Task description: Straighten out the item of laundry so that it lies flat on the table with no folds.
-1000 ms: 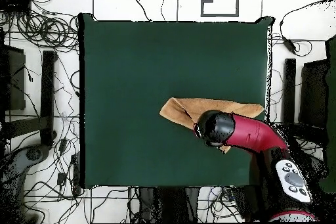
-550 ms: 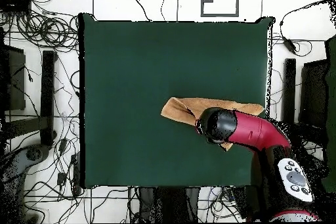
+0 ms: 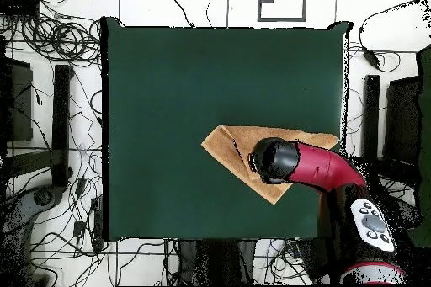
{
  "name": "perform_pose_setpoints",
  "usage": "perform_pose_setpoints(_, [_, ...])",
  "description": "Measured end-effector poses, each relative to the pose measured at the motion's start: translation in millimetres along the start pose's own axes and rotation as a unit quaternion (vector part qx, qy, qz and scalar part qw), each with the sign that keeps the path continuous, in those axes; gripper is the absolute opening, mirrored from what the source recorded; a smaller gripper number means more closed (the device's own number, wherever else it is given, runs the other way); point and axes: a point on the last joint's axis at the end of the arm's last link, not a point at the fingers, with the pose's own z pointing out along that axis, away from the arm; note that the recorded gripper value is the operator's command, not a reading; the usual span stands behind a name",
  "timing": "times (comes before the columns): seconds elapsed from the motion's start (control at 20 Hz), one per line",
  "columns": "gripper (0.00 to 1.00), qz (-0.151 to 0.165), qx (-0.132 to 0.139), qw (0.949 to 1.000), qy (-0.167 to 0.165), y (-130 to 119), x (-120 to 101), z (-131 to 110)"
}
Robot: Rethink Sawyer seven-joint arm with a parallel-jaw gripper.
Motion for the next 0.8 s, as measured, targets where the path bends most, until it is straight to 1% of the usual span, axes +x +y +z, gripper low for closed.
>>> perform_pose_setpoints(0.45, [1.0,0.0,-0.002,1.0,0.001,0.6,0.4,2.0])
perform_pose_setpoints(0.8, [1.0,0.01,-0.011,0.9999,0.004,-0.5,2.1,9.8])
